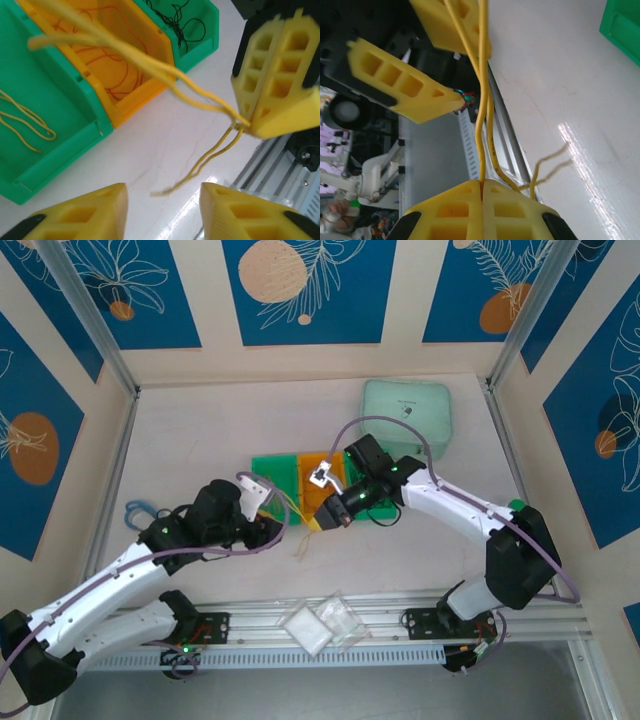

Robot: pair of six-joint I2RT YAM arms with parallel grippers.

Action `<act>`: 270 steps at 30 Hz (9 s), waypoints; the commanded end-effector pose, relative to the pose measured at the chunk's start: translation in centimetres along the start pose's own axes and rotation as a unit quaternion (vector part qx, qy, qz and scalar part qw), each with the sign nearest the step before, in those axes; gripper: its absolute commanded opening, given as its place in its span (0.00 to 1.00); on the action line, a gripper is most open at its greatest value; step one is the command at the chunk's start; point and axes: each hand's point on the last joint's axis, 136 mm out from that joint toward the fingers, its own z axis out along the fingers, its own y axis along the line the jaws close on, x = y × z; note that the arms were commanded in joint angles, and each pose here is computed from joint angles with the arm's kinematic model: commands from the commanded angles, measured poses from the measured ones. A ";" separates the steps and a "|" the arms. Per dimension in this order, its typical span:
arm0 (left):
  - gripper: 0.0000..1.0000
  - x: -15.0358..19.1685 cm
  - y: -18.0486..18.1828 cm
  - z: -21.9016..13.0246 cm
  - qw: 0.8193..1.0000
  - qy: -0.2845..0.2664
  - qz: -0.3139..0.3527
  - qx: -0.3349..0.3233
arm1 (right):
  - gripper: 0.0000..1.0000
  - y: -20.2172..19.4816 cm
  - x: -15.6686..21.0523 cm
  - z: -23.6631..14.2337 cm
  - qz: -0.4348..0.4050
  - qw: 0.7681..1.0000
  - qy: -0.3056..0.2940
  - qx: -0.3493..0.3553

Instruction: Untangle the cables

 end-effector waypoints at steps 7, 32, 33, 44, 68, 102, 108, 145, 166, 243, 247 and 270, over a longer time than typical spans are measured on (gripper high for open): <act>0.40 -0.6 -1.5 1.0 0.998 -0.035 0.003 0.060 | 0.00 3.2 -0.7 -1.7 0.130 0.988 -0.022 -0.082; 0.61 -3.8 -5.1 0.5 0.981 -0.123 0.066 0.132 | 0.00 4.9 -4.3 -4.2 0.213 0.957 -0.119 -0.160; 0.61 -3.7 -5.1 0.5 0.981 -0.122 0.067 0.132 | 0.00 4.9 -4.4 -4.2 0.214 0.956 -0.120 -0.163; 0.61 -4.0 -5.1 1.2 0.981 -0.126 0.077 0.127 | 0.00 6.0 -4.9 -3.9 0.211 0.954 -0.118 -0.177; 0.41 -3.4 -4.3 2.9 0.987 -0.103 0.050 0.112 | 0.00 7.4 -4.9 -4.5 0.198 0.953 -0.125 -0.189; 0.22 -4.4 -8.3 -2.1 0.960 -0.158 0.081 0.215 | 0.00 7.6 -4.1 -3.9 0.202 0.954 -0.110 -0.190; 0.36 -4.8 -9.0 -1.1 0.958 -0.145 0.078 0.236 | 0.00 7.7 -4.0 -3.8 0.200 0.955 -0.108 -0.189; 0.19 -5.9 -6.9 -1.0 0.968 -0.175 0.066 0.169 | 0.00 7.8 -3.6 -3.2 0.196 0.956 -0.097 -0.194; 0.00 -6.3 -4.8 -2.2 0.971 -0.203 0.066 0.103 | 0.00 7.6 -3.0 -2.9 0.199 0.958 -0.087 -0.188; 0.00 -10.7 3.4 -6.6 0.983 -0.079 0.013 -0.167 | 0.00 1.9 -1.7 -10.6 0.171 0.959 -0.217 0.069; 0.00 -11.3 3.9 -5.3 0.990 -0.054 -0.014 -0.130 | 0.00 1.8 -3.0 -11.1 0.160 0.959 -0.222 0.070; 0.00 -10.7 9.9 2.7 0.984 0.096 -0.148 -0.030 | 0.00 2.0 -4.2 -11.1 0.134 0.964 -0.229 0.036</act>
